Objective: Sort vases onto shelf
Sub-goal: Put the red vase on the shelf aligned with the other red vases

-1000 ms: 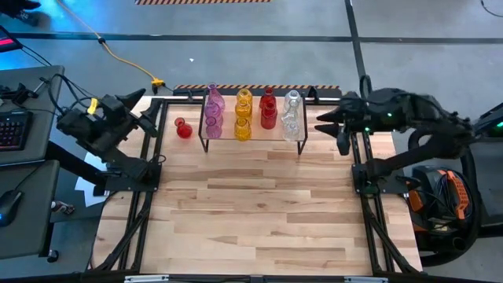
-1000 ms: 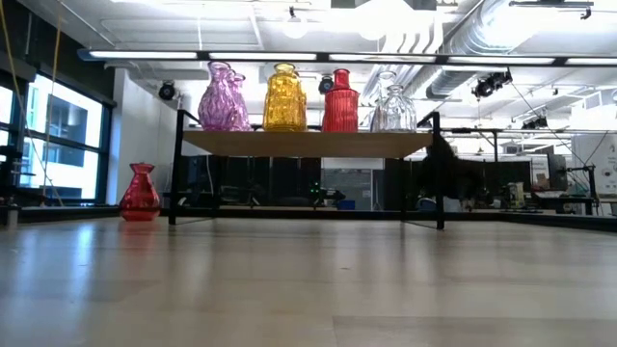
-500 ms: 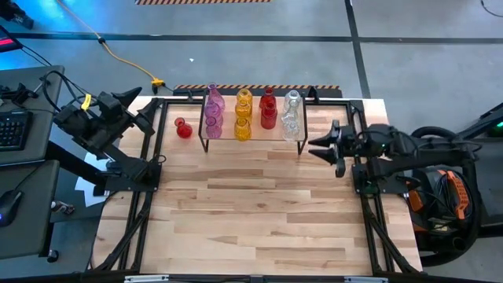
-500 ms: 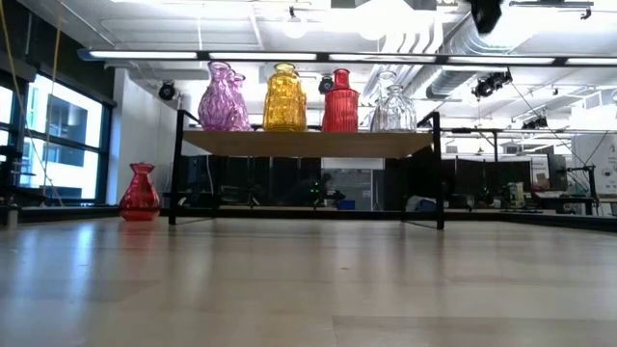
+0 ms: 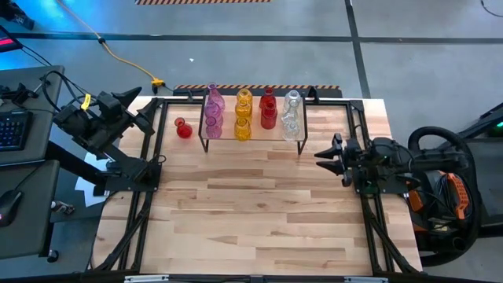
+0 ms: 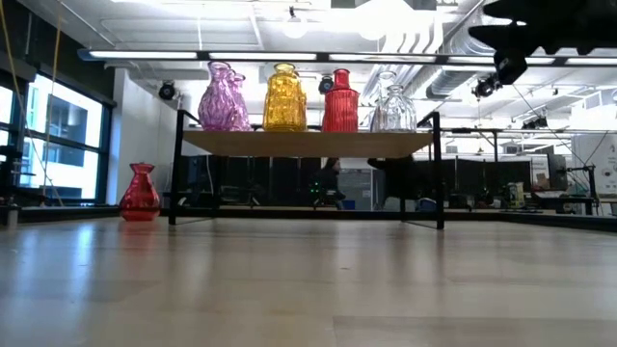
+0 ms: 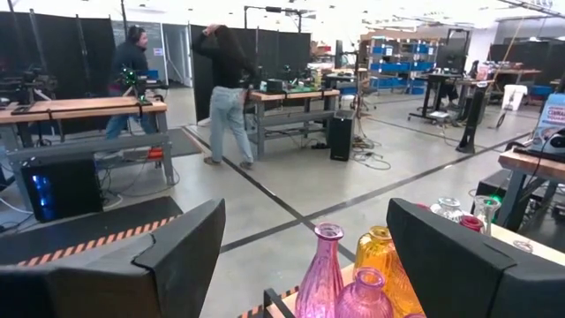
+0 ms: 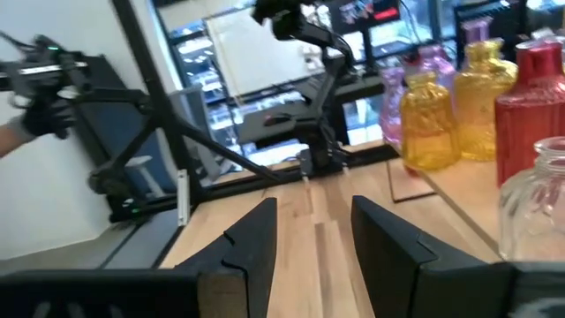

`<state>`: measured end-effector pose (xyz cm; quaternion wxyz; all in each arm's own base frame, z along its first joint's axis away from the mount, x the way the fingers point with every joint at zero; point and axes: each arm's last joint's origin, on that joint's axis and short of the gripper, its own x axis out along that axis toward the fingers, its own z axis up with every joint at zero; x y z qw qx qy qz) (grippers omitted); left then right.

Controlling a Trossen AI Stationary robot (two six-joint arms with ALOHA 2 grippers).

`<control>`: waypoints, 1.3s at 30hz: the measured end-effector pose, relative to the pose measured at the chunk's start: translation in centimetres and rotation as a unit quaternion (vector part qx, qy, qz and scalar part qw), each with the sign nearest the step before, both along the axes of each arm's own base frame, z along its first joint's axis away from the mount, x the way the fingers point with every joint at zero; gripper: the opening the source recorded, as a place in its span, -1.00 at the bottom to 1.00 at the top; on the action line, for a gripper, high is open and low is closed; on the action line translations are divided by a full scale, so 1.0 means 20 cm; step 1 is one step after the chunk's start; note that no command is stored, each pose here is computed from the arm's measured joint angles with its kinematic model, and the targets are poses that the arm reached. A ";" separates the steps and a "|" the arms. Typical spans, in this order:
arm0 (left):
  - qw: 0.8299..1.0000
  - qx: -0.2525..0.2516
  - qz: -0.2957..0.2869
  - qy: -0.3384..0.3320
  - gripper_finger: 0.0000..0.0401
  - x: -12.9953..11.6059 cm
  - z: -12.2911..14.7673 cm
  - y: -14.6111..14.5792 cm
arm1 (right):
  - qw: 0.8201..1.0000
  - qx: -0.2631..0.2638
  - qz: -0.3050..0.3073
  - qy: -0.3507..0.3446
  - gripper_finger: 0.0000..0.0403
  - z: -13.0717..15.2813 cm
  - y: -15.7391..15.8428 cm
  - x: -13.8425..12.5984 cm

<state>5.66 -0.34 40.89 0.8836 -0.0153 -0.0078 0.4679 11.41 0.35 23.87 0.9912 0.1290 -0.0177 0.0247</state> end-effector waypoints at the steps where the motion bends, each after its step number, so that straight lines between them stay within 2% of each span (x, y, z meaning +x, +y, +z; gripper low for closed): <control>1: 1.000 0.000 0.000 0.000 0.53 0.00 0.00 0.00 | 1.000 -0.004 0.005 -0.006 -0.36 -0.01 0.00 -0.01; 8: 0.999 -0.018 0.000 -0.027 0.53 0.00 0.00 0.00 | 0.999 -0.017 0.030 -0.031 -0.36 -0.11 0.01 -0.07; 17: 0.999 -0.022 0.000 -0.033 0.53 0.00 0.00 0.00 | 0.998 -0.006 0.045 -0.042 -0.36 -0.23 0.01 -0.10; 28: 0.999 -0.024 0.000 -0.035 0.53 0.00 0.00 0.00 | 0.998 0.003 0.058 -0.023 -0.36 -0.32 0.01 -0.08; 39: 1.000 -0.015 0.000 -0.023 0.53 0.01 -0.01 0.00 | 0.998 0.024 0.049 -0.021 -0.36 -0.32 0.01 -0.08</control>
